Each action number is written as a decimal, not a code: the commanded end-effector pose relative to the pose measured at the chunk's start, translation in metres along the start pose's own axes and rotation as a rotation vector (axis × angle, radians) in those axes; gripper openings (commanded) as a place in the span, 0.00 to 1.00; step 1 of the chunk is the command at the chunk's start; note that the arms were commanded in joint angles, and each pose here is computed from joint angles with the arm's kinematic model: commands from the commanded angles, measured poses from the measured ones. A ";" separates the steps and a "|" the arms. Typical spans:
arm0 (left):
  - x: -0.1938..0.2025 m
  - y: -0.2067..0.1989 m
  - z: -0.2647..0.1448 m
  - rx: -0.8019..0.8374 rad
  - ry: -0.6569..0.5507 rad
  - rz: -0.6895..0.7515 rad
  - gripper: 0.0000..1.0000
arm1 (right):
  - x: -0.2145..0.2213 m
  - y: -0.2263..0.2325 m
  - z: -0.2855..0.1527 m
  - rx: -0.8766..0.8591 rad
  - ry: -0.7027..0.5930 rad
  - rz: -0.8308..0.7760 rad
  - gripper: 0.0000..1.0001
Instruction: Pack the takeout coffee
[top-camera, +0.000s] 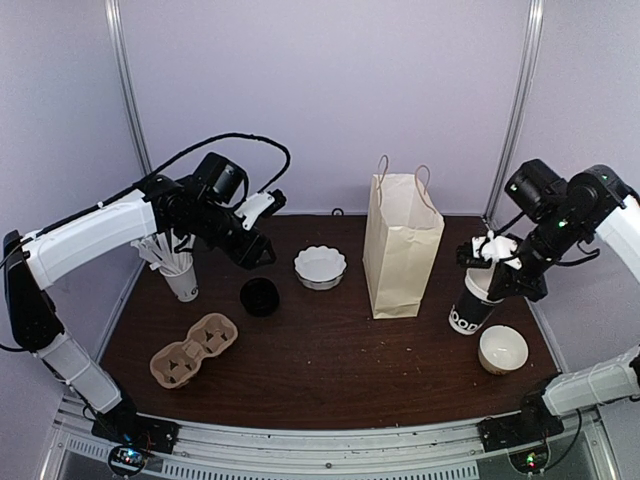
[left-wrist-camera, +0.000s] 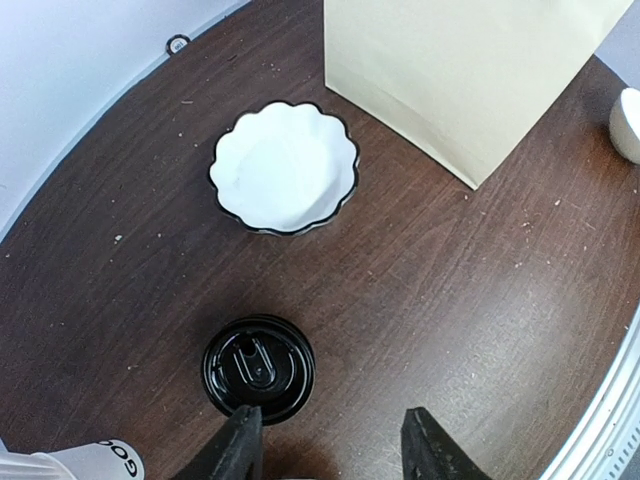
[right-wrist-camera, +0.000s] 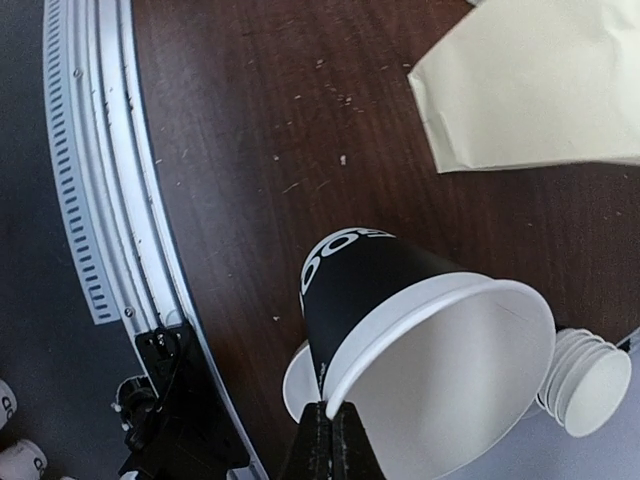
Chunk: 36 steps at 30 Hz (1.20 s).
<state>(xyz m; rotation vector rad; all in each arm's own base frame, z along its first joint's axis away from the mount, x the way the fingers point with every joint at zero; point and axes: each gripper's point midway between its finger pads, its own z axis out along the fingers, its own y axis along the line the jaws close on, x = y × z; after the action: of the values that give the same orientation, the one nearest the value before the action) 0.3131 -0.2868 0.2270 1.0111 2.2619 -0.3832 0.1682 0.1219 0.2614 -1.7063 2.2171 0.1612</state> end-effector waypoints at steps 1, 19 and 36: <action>-0.021 0.006 -0.003 -0.034 -0.054 0.017 0.51 | -0.024 0.010 0.022 -0.006 0.015 -0.158 0.00; -0.004 0.028 0.017 -0.126 0.021 -0.021 0.53 | -0.167 0.082 0.149 0.029 0.027 -0.667 0.00; 0.027 0.032 0.039 -0.107 0.130 -0.044 0.56 | -0.178 0.101 0.180 0.020 0.050 -0.678 0.00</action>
<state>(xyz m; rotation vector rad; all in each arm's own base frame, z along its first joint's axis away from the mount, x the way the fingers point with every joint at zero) 0.3376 -0.2708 0.1902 0.9519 2.3672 -0.2212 0.1498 0.3558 0.1390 -2.3614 1.5309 -0.0956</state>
